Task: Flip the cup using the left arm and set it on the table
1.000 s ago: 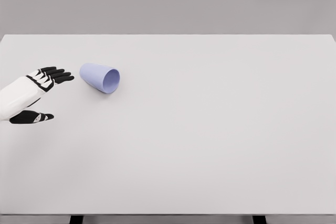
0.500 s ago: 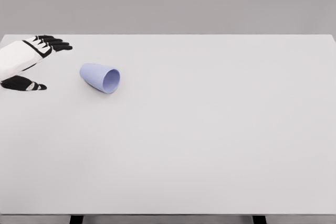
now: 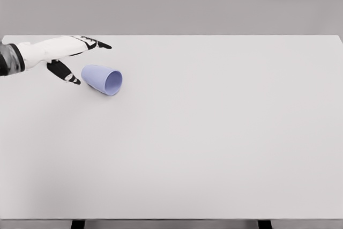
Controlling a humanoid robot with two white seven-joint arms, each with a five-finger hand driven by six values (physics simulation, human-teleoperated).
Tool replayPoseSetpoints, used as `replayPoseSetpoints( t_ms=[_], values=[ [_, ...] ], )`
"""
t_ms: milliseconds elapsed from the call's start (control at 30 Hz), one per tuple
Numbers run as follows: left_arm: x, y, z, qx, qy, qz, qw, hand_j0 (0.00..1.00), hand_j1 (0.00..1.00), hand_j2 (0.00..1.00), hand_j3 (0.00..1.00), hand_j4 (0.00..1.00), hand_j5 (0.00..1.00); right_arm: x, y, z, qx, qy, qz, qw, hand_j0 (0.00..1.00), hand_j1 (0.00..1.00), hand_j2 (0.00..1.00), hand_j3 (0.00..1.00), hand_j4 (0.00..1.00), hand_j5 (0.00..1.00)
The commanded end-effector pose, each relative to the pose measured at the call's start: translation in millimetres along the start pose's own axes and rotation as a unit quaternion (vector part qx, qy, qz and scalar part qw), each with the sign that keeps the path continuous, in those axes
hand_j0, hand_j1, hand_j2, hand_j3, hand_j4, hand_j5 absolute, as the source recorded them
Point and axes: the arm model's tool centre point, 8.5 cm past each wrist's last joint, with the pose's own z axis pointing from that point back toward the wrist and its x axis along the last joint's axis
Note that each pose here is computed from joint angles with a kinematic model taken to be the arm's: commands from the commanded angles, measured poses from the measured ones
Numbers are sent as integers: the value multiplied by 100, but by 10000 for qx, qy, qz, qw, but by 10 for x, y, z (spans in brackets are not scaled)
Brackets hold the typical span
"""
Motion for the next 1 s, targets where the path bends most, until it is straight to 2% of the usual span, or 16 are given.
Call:
replayPoseSetpoints(
  t_ms=[0, 167, 300, 467, 567, 633, 733, 800, 967],
  values=[
    [-38, -250, -101, -385, 18, 156, 9991, 100, 100, 100, 100, 100, 100, 5, 0, -1, 1, -8, 0, 10000, 100, 100, 100, 100, 100, 100],
    [-104, -297, -172, -540, 101, 213, 9983, 100, 100, 100, 100, 100, 100, 5, 0, -1, 1, -8, 0, 10000, 100, 100, 100, 100, 100, 100],
    [-52, -308, -241, -473, -99, 485, 9977, 99, 99, 99, 99, 99, 99, 0, 0, 0, 1, 0, 0, 10000, 100, 100, 100, 100, 100, 100],
    [-1, -284, -329, -470, -189, 513, 9974, 99, 99, 99, 99, 99, 99, 5, 0, -1, 1, -8, 0, 10000, 100, 100, 100, 100, 100, 100],
    [-10, -318, -394, -502, -171, 564, 9970, 98, 98, 98, 98, 98, 98, 0, 0, 0, 1, 0, 0, 10000, 100, 100, 100, 100, 100, 100],
    [-82, -356, -407, -565, 125, 742, 9956, 98, 98, 98, 98, 98, 98, 0, 0, 0, 1, 0, 0, 10000, 100, 100, 100, 100, 100, 100],
    [-50, -369, -460, -590, 117, 700, 9957, 98, 98, 98, 98, 98, 98, 0, 0, 0, 1, 0, 0, 10000, 100, 100, 100, 100, 100, 100],
    [24, -397, -589, -670, 112, 505, 9964, 98, 98, 98, 98, 98, 98, 0, 0, 0, 1, 0, 0, 10000, 100, 100, 100, 100, 100, 100],
    [30, -410, -601, -690, 119, 476, 9964, 98, 98, 98, 98, 98, 98, 0, 0, 0, 1, 0, 0, 10000, 100, 100, 100, 100, 100, 100]
  ],
)
